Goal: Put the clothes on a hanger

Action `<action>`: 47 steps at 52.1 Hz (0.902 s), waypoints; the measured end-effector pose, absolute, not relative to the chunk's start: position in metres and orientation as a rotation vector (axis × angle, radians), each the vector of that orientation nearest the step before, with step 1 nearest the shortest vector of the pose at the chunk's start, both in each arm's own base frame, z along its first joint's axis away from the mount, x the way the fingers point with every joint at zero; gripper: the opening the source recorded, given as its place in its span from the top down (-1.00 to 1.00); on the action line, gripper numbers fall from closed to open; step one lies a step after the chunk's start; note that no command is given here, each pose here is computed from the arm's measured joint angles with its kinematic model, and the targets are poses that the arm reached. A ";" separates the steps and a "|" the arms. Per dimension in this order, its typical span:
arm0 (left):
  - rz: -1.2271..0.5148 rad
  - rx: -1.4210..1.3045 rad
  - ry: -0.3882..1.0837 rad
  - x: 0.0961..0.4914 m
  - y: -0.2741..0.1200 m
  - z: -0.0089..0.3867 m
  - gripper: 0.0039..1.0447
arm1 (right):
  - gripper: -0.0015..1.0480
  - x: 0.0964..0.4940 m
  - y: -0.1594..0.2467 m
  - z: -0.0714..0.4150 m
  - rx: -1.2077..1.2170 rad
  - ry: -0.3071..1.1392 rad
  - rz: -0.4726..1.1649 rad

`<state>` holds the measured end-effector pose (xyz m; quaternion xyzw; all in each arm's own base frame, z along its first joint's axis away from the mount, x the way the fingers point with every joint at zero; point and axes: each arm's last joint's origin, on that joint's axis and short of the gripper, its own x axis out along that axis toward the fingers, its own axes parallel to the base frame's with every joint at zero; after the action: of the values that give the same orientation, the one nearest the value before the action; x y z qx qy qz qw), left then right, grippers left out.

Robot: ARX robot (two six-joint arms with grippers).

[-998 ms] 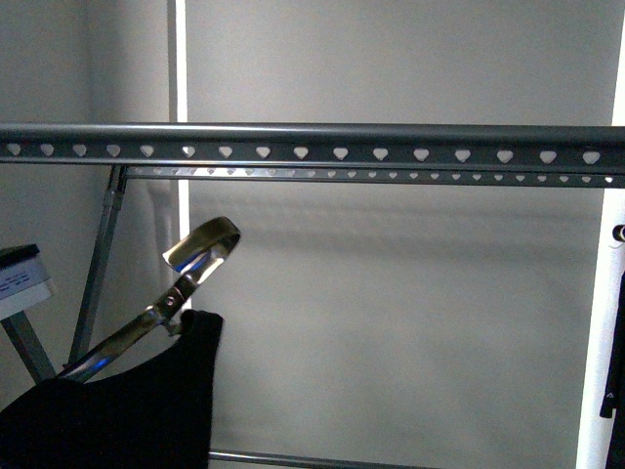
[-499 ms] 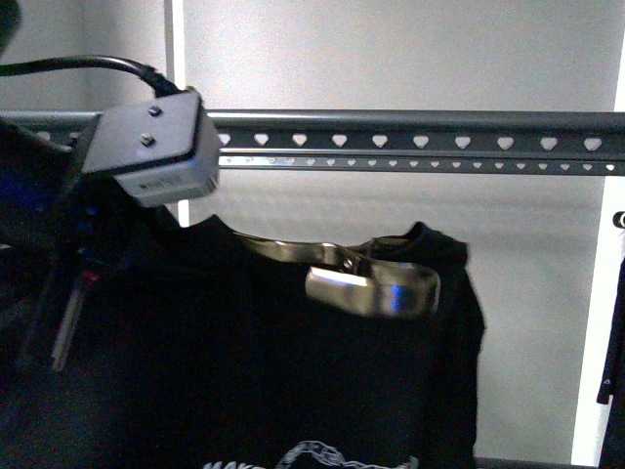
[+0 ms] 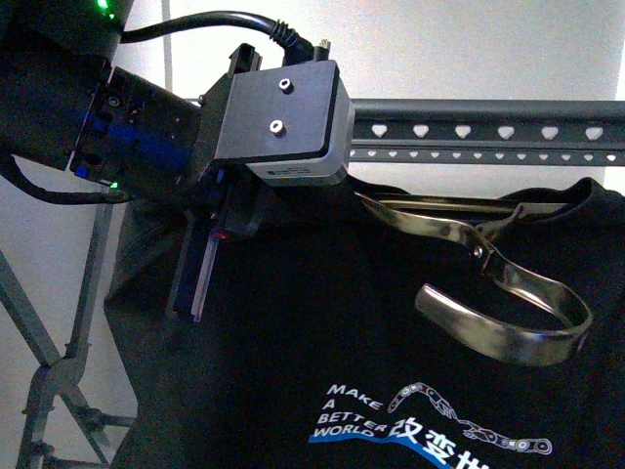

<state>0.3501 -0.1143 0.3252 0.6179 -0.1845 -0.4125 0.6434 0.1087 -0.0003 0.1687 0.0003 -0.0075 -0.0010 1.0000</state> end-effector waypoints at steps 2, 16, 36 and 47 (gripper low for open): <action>-0.939 1.408 -0.420 0.350 -0.114 0.325 0.93 | -0.86 0.109 0.000 0.169 0.001 -0.015 -0.002; -0.938 1.408 -0.419 0.350 -0.114 0.325 0.93 | -0.86 0.110 0.000 0.169 0.022 -0.017 0.085; -0.934 1.412 -0.415 0.351 -0.113 0.325 0.93 | -0.86 0.186 -0.050 0.200 -0.730 -0.094 0.251; -0.931 1.414 -0.413 0.351 -0.112 0.325 0.93 | -0.86 0.251 -0.063 0.238 -1.174 -0.199 0.284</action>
<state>0.3510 -0.1124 0.3248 0.6209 -0.1812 -0.4090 0.6437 0.2508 -0.0633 0.2384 -0.5510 -0.0935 0.1335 0.8184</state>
